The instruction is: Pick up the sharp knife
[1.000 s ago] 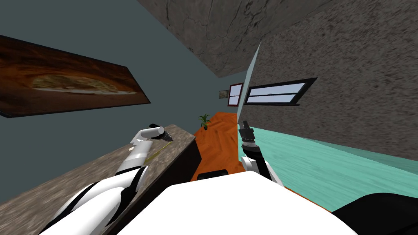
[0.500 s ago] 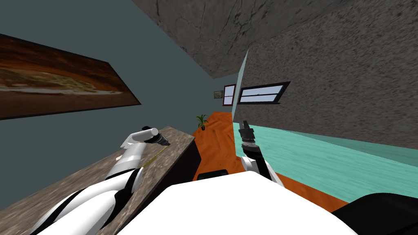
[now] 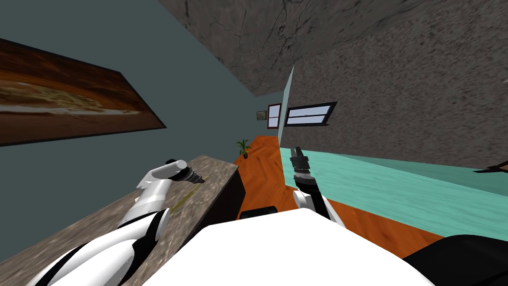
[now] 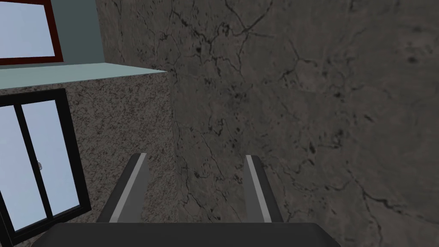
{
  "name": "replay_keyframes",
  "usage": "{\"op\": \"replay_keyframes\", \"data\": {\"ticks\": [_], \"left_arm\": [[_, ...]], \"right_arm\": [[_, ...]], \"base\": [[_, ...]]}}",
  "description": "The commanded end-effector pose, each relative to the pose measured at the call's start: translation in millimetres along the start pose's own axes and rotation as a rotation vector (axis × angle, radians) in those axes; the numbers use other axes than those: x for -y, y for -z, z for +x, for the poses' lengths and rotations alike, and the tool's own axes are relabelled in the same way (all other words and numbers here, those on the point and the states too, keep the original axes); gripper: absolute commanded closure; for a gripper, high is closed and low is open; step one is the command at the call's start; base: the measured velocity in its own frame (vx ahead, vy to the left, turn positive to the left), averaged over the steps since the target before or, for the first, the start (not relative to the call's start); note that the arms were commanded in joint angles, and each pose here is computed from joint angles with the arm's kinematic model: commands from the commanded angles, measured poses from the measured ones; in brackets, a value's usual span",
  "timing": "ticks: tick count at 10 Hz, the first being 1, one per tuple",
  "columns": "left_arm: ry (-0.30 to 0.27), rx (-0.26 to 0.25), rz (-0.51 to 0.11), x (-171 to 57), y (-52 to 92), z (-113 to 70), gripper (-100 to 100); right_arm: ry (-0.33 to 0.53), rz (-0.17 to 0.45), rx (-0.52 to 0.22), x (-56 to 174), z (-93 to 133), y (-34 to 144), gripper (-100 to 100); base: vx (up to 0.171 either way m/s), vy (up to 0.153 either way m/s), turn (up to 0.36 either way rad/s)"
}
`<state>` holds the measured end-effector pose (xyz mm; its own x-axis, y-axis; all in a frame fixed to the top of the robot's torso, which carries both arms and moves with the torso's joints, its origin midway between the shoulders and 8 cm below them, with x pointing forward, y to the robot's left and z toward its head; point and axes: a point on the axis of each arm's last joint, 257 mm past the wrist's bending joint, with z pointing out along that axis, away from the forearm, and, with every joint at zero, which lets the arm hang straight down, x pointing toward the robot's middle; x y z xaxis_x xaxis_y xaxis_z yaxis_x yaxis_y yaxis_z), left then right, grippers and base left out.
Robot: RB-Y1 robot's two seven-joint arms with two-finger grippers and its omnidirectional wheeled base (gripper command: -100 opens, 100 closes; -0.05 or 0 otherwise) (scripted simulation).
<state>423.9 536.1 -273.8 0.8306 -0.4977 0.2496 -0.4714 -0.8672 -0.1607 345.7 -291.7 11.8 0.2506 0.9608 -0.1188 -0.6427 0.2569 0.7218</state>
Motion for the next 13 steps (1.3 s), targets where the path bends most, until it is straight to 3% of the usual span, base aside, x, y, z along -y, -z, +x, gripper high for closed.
{"op": "replay_keyframes", "data": {"ticks": [1,3,6,7,8,9,10,11,13], "left_arm": [[0.059,0.006,-0.065,-13.6,-7.1,-18.2,-100],[0.108,0.008,-0.119,-27.6,-15.9,-33.9,-100],[0.118,0.010,-0.132,-31.6,-17.4,-38.0,-100],[0.120,0.010,-0.134,-32.1,-17.9,-38.7,0],[0.121,0.010,-0.132,-34.9,-28.5,-40.1,-100],[0.121,0.011,-0.130,-36.7,-34.8,-41.1,-100],[0.121,0.012,-0.133,-35.5,-30.1,-40.5,-100],[0.121,0.011,-0.131,-35.5,-30.9,-40.1,100],[0.123,0.009,-0.131,-35.2,-30.6,-39.7,100]], "right_arm": [[0.000,0.000,0.000,0.0,0.0,0.0,0],[0.000,0.000,0.000,0.0,0.0,0.0,0],[0.000,0.000,0.000,0.0,0.0,0.0,0],[0.000,0.000,0.000,0.0,0.0,0.1,0],[0.000,0.000,0.000,0.0,0.0,0.1,0],[0.000,0.000,0.000,0.0,0.0,0.1,0],[0.000,0.000,0.000,0.0,0.0,0.1,0],[0.000,0.000,0.000,0.0,0.0,0.1,0],[0.000,0.000,0.000,0.0,0.0,0.1,0]], "base": [[-0.093,0.179,-0.177],[-0.111,0.167,-0.120],[-0.038,0.061,-0.034],[-0.004,0.007,0.002],[0.006,0.003,-0.011],[0.014,-0.002,-0.012],[0.006,-0.002,-0.003],[0.000,0.000,0.000],[0.001,-0.001,0.012]]}}
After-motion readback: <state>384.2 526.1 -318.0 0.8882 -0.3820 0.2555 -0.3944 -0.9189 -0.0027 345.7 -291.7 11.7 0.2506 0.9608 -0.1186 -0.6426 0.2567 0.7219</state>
